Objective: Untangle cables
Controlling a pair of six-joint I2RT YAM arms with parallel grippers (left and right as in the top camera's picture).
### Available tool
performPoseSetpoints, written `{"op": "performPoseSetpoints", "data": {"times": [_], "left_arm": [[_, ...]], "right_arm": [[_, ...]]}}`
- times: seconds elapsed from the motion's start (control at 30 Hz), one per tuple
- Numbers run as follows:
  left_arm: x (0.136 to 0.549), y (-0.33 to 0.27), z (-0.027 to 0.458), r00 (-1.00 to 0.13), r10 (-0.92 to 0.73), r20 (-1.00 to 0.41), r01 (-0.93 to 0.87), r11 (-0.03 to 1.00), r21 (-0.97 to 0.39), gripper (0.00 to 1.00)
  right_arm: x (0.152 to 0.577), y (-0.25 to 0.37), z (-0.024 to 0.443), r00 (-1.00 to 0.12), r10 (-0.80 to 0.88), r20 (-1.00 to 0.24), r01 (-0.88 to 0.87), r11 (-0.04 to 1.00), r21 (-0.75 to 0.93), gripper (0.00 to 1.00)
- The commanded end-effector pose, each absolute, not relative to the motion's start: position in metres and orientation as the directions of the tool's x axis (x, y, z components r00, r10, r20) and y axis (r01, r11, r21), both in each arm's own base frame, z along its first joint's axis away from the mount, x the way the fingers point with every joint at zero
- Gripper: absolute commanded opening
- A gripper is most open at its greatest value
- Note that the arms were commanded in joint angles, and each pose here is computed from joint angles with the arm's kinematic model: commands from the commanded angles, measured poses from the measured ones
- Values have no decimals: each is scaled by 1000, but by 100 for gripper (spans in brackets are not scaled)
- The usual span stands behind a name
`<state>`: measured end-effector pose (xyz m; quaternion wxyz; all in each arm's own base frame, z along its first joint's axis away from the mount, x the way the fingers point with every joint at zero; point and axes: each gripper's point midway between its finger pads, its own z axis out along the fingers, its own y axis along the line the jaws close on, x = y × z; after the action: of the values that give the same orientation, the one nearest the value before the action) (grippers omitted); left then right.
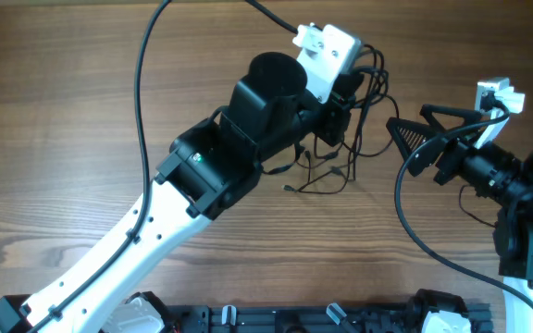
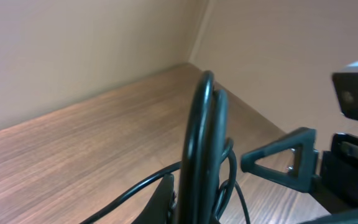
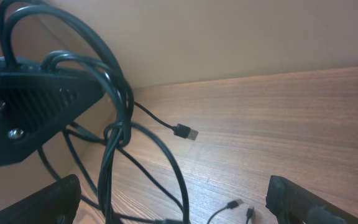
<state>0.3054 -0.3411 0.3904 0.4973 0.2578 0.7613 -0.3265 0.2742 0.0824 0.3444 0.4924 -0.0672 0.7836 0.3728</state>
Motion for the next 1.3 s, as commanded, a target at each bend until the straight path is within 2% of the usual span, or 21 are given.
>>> {"op": "performPoseSetpoints", "data": {"times": [0.0,0.43,0.5,0.53,0.63,0.77,0.93,0.97,1.0,1.07,1.17,1.27], "left_arm": [[297,-347,402,-360,53,-932,742,622,-251,4],[297,-347,401,-362,56,-931,741,623,-251,4],[297,-347,401,-362,56,-930,741,623,-251,4],[297,-347,401,-362,56,-930,741,623,-251,4],[297,-347,401,-363,57,-930,741,622,-251,4],[283,-356,402,-374,74,-924,792,544,-277,4],[278,-359,402,-378,81,-922,808,515,-286,4],[276,-360,402,-379,83,-922,813,507,-288,4],[273,-362,402,-381,87,-921,820,491,-293,4],[271,-363,402,-383,90,-919,825,481,-296,4],[279,-359,402,-378,80,-922,806,519,-285,4],[303,-341,397,-371,57,-927,710,660,-243,4]], "right_arm": [[274,83,346,-492,246,-835,-491,714,499,98],[276,80,345,-489,250,-836,-473,729,494,98],[276,80,345,-482,239,-843,-482,731,483,92],[274,83,346,-468,212,-858,-510,728,458,86],[268,90,349,-400,114,-909,-609,709,357,77],[262,98,351,-342,45,-939,-691,665,284,63],[263,103,348,-359,45,-932,-718,625,307,60],[265,102,346,-367,46,-929,-715,624,314,55],[266,102,345,-374,48,-926,-713,623,320,40],[269,101,342,-386,52,-921,-708,623,332,5],[267,103,342,-404,66,-912,-711,605,358,4],[257,109,349,-392,67,-918,-743,566,358,4]]}}
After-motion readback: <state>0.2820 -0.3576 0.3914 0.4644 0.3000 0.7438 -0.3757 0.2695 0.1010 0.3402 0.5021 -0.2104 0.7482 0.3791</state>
